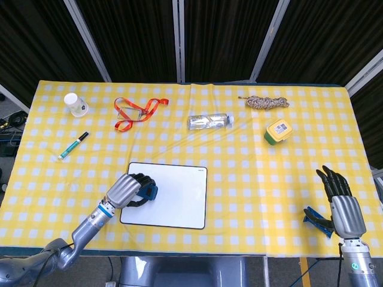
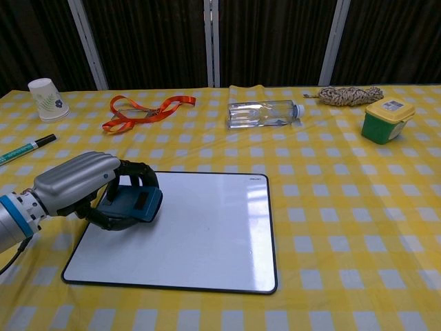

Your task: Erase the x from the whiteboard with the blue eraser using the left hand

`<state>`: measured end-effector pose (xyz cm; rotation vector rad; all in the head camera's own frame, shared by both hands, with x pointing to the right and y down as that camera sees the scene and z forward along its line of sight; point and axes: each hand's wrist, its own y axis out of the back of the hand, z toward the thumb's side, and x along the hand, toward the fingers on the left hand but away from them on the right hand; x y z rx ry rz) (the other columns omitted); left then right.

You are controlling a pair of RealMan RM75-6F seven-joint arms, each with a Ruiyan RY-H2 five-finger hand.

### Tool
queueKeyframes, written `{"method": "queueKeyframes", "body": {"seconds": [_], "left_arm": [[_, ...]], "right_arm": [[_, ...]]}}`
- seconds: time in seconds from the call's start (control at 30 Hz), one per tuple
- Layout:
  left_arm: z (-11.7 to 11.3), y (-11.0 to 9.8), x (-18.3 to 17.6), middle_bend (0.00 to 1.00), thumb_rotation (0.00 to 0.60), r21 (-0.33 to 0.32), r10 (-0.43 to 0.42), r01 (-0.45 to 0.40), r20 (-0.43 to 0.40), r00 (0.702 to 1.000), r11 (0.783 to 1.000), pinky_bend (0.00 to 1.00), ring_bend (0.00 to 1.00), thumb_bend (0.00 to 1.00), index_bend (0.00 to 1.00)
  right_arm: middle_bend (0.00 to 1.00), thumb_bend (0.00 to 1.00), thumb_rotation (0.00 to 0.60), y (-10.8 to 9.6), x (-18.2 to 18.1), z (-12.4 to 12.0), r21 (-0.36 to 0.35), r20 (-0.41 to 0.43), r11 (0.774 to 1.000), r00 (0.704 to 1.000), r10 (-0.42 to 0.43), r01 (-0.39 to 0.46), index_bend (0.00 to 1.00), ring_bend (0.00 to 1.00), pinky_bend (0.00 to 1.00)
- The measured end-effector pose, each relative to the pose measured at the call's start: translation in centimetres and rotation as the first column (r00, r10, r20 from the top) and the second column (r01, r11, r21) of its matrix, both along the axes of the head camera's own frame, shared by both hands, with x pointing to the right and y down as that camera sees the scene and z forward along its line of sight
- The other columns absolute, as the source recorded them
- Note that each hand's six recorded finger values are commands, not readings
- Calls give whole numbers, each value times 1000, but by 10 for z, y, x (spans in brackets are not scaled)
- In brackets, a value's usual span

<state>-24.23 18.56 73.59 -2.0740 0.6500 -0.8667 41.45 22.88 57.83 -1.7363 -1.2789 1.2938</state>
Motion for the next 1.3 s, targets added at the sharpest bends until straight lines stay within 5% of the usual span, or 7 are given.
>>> {"method": "queueKeyframes", "body": {"seconds": [0.7,1.0,1.3], "left_arm": [[-11,15,76,603,600,6,75,-75,-150,986,997,539,565,572,801],[-5,5,53,603,600,11,39,-38,-97,994,999,539,565,572,801],[-15,-44,-18,591,600,100,-79,80,-8,997,992,523,564,571,778]], "right_arm": [[0,69,600,-2,3,-6,15,12,1000,1000,7,-8,14,0,0],[0,69,600,-1,1,-5,11,9,1000,1000,2,-2,14,0,0],[0,69,600,1,-1,-3,7,6,1000,1000,-5,5,14,0,0]]}}
